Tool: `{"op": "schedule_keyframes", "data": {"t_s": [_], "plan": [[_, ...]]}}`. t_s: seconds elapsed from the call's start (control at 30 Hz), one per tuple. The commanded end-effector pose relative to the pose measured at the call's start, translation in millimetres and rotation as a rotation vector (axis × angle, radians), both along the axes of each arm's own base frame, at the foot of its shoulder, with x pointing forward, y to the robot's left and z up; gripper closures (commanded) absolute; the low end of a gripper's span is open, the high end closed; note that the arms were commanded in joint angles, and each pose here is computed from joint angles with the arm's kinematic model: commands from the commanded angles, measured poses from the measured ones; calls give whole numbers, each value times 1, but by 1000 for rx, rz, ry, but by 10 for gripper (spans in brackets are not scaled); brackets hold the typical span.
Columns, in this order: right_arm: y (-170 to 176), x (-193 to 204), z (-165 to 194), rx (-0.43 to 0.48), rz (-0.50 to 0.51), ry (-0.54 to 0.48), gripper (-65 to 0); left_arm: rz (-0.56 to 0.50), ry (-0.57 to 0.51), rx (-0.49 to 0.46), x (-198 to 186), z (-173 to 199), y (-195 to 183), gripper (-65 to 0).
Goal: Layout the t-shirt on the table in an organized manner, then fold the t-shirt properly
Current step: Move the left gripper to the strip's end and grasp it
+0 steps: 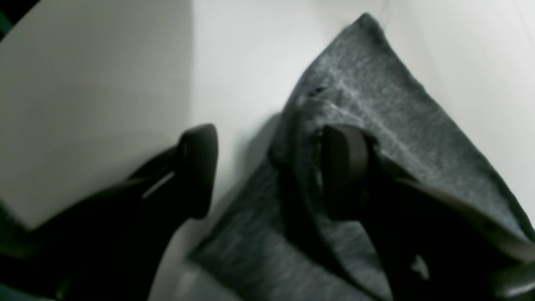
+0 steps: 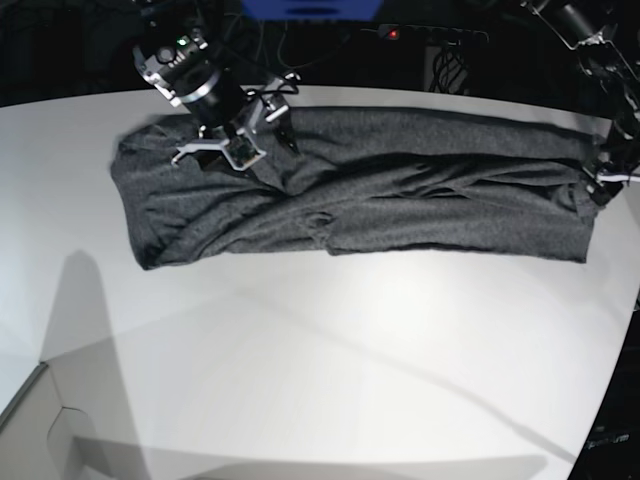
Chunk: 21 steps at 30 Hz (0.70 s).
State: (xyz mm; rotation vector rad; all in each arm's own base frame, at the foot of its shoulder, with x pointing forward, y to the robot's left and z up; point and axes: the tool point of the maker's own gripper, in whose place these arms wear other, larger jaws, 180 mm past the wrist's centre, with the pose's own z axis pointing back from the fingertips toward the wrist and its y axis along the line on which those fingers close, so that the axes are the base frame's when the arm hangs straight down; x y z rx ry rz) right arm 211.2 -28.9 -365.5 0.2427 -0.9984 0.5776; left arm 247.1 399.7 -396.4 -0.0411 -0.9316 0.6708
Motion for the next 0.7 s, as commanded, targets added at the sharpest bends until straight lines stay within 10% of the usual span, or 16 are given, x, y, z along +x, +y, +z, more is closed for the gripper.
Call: {"op": "schedule_keyframes", "data": {"t_s": [0.0,0.67], "plan": [[4,4,12,33,-2,-41,-377,-4,-49,34,8,17,9,-381],[9,-8,7,55,-15,-6,-377,-165,72,-13,22,-26,-42,-381]]}}
